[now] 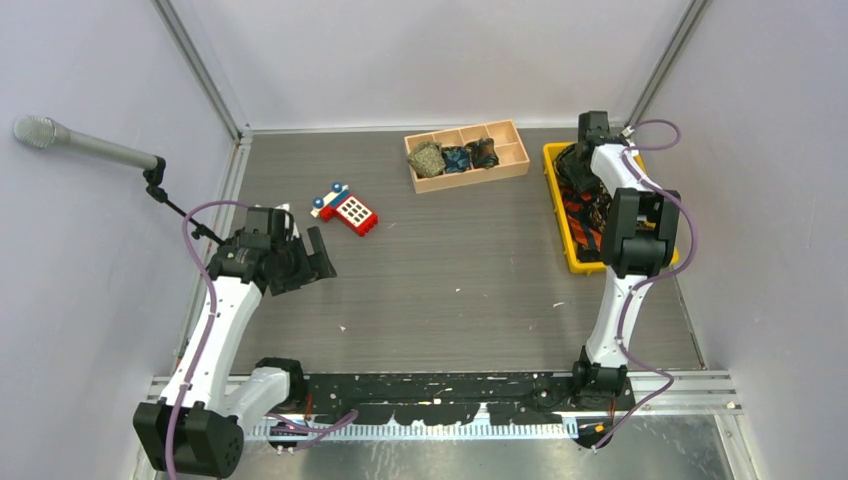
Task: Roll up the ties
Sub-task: Pick up the tie from the bin, then place the tie at the center of the board.
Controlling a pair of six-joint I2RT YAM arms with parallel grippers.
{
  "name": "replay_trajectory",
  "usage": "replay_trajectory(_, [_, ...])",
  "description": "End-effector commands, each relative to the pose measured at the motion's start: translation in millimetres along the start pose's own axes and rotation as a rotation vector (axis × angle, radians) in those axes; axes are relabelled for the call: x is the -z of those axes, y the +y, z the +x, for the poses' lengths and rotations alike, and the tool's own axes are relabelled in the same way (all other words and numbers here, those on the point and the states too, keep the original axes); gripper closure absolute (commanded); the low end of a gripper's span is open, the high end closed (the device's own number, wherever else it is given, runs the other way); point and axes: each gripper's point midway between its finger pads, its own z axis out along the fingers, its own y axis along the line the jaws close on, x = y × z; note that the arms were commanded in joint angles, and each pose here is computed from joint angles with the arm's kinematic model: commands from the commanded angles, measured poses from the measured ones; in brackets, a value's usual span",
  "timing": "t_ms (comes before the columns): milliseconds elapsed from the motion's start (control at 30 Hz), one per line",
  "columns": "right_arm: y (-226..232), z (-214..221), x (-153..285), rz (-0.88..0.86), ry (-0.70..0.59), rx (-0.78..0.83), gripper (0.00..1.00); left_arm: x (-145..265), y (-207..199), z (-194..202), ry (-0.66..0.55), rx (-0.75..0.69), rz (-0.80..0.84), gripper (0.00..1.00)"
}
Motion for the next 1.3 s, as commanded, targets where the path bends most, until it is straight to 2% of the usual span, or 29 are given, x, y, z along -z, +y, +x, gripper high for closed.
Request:
replay_trajectory(0, [11.7,-17.2,-8.0,-0.027,-0.067,-0.073,0.58,-0.2,-2.8,-6.6,-0.022,-0.007,0.009,0.15])
replay_trajectory(133, [12.2,-16.4,-17.5,-0.019,-0.064,-0.068,0.71,0.6,-2.9,-7.1,-0.026,-0.006,0.009,0.15])
replay_trajectory(267, [12.6,-19.8,-17.8,-0.025,-0.062,-0.050,0.97,4.3,-2.5,-8.9,-0.048,-0.007,0.009,0.16])
replay_trajectory(300, [15.1,-22.4,-12.9,-0.039,-0.060,-0.048,0.99,5.3,-2.7,-9.4,-0.053,-0.008,0.010,0.15])
replay_trajectory(433, [27.1,-43.1,31.6,-0.118,-0.096,-0.029,0.99,8.0,-3.3,-10.4,-0.070,-0.008,0.017,0.16])
replay_trajectory(600, [55.1,-69.2,136.5,-0.274,-0.155,0.040,1.00,12.8,-6.0,-12.0,-0.091,-0.012,0.034,0.16])
replay_trajectory(733, [67.5,-69.9,217.5,-0.397,-0.176,0.119,1.00,16.6,-6.9,-13.9,-0.116,-0.015,0.043,0.16])
replay_trajectory(1067, [105.5,30.9,381.7,-0.776,-0.042,0.352,0.99,25.8,-11.7,-16.0,-0.155,-0.027,0.078,0.16])
replay_trajectory(1267, [111.8,86.7,464.7,-0.978,0.046,0.386,0.99,29.0,-13.5,-16.5,-0.167,-0.033,0.091,0.16])
